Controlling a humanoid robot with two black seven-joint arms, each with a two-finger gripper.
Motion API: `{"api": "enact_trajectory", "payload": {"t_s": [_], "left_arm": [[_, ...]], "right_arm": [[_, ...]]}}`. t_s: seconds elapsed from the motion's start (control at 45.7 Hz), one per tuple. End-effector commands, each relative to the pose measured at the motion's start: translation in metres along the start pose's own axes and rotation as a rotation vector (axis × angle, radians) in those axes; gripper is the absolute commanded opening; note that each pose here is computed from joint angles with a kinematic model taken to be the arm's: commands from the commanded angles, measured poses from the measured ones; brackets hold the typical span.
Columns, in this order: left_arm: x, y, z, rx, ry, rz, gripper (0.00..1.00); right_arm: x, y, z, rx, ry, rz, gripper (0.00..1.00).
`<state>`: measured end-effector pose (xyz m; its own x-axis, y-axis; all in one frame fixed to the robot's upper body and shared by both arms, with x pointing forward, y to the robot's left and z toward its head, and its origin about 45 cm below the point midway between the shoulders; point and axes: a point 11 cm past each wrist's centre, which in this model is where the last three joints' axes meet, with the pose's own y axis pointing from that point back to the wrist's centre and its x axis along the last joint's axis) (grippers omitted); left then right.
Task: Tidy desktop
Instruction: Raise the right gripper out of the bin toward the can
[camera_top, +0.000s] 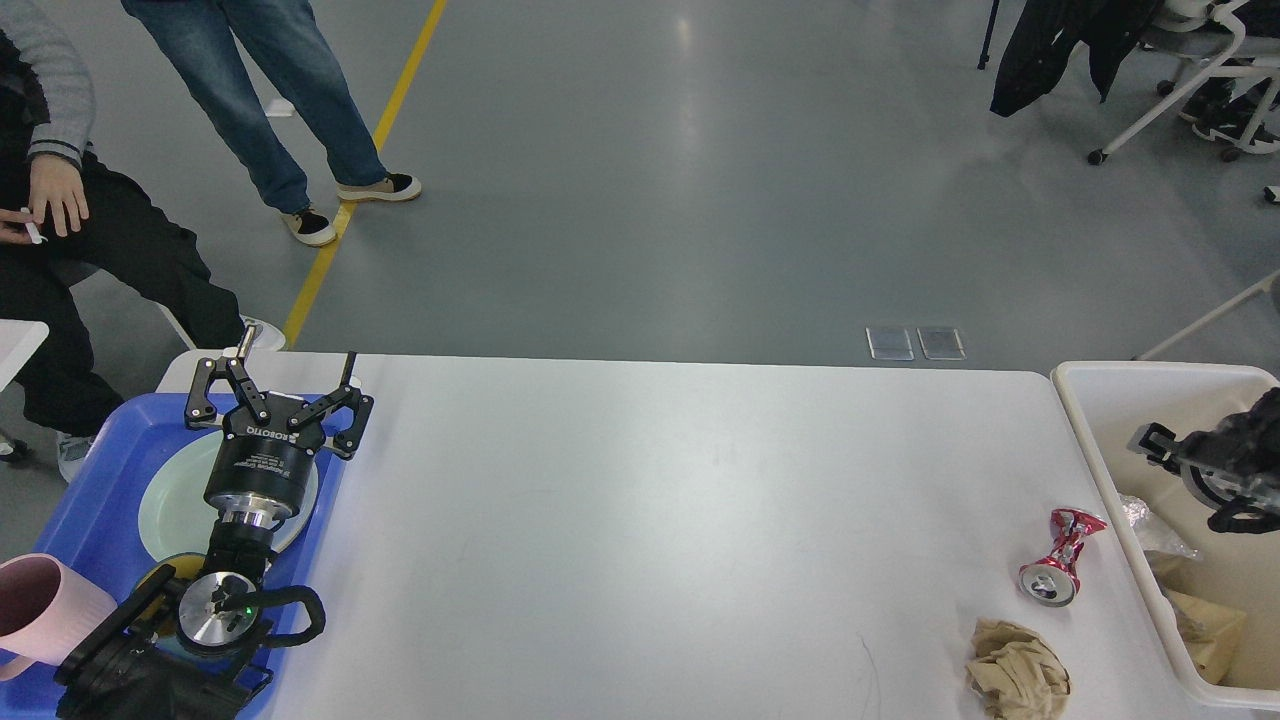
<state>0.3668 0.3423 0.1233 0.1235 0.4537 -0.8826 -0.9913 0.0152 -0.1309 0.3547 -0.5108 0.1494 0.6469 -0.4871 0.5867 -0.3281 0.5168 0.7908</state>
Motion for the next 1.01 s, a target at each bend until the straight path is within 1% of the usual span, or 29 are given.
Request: {"api": "enact_trajectory", "payload": {"t_s": [0.0,0.088,0.219,0.35,0.416,0.547,0.678,0.744,0.897,0.984], "left_arm": [[0.000,0.000,-0.001,0.000,0.001,0.000,0.96],[0.000,0.000,0.000,0.000,0.000,0.000,0.96],[0.000,0.000,0.000,0.002,0.000,0.000,0.96],[0.000,0.000,0.000,0.002,0.000,0.000,0.96],[0.000,0.001,0.000,0.002,0.000,0.001,0.96],[0.000,0.001,0.000,0.002,0.000,0.001,0.96],[0.000,0.001,0.000,0.002,0.000,0.001,0.96],[0.000,0.001,0.000,0.002,0.000,0.001,0.96],[0.000,0.001,0.000,0.000,0.000,0.001,0.96],[0.000,0.000,0.000,0.002,0.000,0.000,0.96]], "right_arm": [[0.019,0.043,-0.019,0.020,0.083,-0.093,1.00],[0.033,0.082,-0.042,0.063,0.133,-0.145,1.00],[0.048,0.132,-0.069,0.083,0.253,-0.219,1.00],[0.043,0.185,-0.095,0.120,0.374,-0.358,1.00],[0.037,0.208,-0.104,0.145,0.413,-0.391,1.00],[0.022,0.256,-0.112,0.213,0.463,-0.420,1.00],[0.004,0.295,-0.120,0.293,0.513,-0.454,1.00],[0.007,0.314,-0.119,0.308,0.531,-0.443,1.00],[-0.003,0.350,-0.108,0.327,0.583,-0.456,1.00],[-0.004,0.355,-0.108,0.336,0.589,-0.451,1.00]]}}
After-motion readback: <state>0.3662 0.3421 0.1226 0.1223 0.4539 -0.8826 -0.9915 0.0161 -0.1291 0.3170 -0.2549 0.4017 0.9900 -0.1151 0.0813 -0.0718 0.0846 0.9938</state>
